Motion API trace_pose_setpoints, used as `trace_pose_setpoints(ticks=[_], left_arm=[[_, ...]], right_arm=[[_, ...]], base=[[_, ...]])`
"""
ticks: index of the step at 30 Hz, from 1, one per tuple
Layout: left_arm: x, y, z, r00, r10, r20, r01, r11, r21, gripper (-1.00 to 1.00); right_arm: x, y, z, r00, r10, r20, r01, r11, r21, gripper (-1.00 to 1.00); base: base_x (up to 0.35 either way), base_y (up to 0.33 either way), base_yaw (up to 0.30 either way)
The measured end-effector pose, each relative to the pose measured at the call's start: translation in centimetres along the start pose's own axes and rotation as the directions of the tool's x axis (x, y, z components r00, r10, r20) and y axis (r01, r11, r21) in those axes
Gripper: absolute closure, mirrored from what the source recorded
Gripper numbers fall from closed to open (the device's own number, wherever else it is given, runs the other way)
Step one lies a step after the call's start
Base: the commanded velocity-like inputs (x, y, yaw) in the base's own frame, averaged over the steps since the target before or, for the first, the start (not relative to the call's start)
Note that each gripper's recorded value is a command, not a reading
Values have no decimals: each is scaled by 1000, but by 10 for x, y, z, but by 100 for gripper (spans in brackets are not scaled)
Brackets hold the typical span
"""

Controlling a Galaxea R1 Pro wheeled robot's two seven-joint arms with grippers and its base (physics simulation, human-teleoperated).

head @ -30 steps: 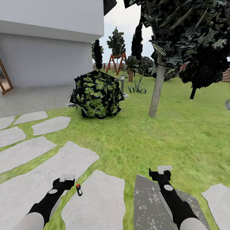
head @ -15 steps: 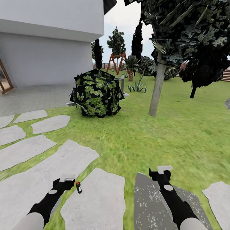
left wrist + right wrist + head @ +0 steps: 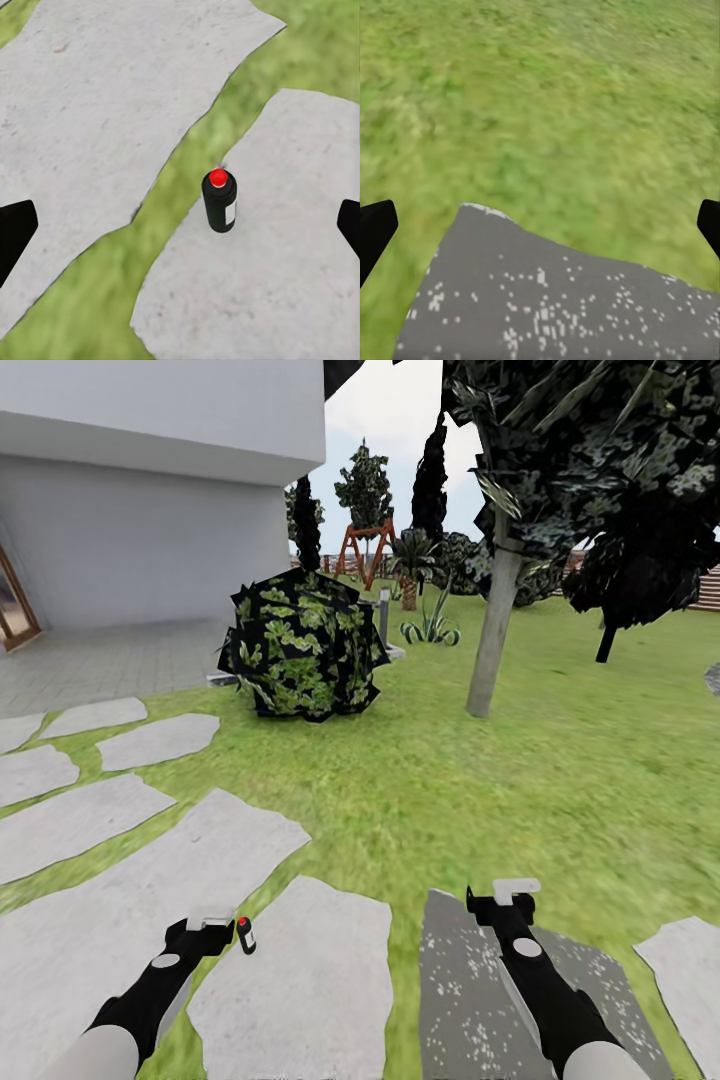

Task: In the garden, pick up the pesticide atomizer on the floor and spray pesticide onto both trees until each tree trunk is fully covered.

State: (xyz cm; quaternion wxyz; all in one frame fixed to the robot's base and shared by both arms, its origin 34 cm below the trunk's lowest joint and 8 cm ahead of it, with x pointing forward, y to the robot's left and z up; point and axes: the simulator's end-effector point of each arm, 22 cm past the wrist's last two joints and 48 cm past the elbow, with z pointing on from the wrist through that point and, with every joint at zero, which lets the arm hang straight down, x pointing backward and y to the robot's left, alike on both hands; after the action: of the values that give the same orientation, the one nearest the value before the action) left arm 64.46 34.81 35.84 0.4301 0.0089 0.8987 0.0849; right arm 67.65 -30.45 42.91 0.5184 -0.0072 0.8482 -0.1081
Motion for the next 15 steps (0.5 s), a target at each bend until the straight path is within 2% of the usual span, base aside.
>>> trace_pose_setpoints(ticks=[9, 15], left_arm=[[26, -1, 11, 1000, -2, -14, 2, 1000, -3, -100], [45, -3, 18, 999, 4, -48, -4, 1000, 2, -100]], right_arm=[[27, 4, 6, 1000, -1, -11, 1, 1000, -1, -100], [47, 8, 11, 999, -7, -44, 7, 1000, -6, -100]], base=[[0, 0, 0], [0, 0, 0]])
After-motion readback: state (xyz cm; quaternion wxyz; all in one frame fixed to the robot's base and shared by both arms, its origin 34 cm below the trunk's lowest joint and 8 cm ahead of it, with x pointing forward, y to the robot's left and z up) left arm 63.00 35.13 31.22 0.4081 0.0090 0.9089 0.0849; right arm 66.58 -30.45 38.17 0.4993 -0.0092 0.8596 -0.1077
